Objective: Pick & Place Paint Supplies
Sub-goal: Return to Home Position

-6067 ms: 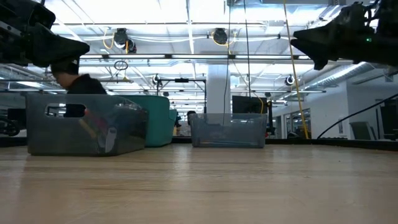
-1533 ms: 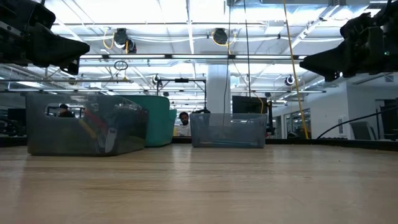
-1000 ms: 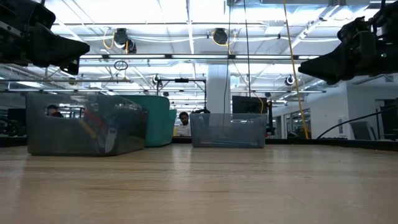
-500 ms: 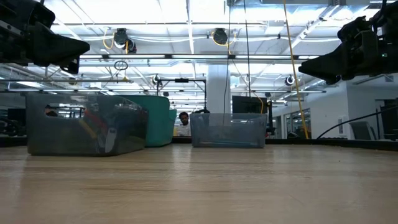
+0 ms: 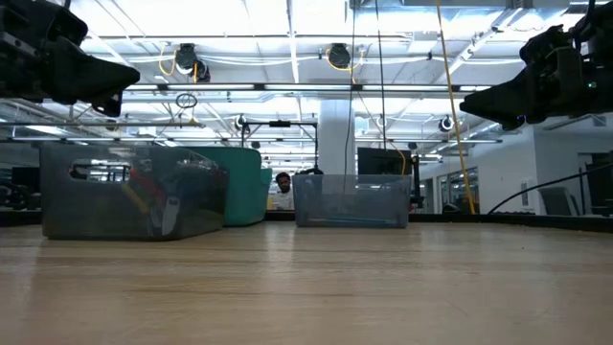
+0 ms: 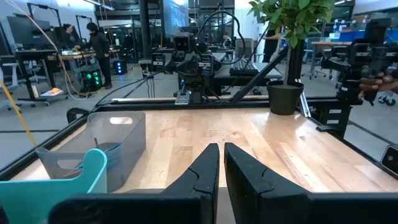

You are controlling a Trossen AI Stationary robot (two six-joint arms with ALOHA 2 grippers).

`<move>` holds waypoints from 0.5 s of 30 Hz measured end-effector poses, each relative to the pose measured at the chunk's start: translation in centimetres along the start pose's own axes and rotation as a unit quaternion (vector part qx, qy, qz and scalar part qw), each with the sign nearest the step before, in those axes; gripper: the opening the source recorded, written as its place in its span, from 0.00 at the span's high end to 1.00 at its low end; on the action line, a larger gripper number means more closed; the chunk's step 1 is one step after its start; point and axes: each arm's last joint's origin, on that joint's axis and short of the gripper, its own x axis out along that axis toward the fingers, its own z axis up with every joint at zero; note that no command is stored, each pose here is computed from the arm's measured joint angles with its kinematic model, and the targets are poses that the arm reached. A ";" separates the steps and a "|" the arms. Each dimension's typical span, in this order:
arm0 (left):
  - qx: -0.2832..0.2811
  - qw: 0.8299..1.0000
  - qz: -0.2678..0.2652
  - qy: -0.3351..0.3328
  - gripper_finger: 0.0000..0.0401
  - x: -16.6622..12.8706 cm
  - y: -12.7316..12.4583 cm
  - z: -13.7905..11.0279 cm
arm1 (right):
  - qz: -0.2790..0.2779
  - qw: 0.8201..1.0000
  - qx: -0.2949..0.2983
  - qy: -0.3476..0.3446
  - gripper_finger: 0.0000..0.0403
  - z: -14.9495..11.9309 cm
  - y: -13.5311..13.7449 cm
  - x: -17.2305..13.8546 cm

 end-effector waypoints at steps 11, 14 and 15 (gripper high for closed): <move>-0.025 1.000 0.000 0.001 0.92 0.0 0.0 0.0 | -0.035 0.999 0.016 -0.003 0.66 0.0 -0.2 0.0; -0.031 1.000 0.000 0.001 0.92 0.0 0.0 0.0 | -0.035 0.999 0.015 -0.002 0.66 0.0 -0.2 0.0; -0.032 0.999 0.000 0.001 0.92 0.0 0.0 0.0 | -0.036 0.999 0.015 -0.002 0.66 0.0 -0.2 0.0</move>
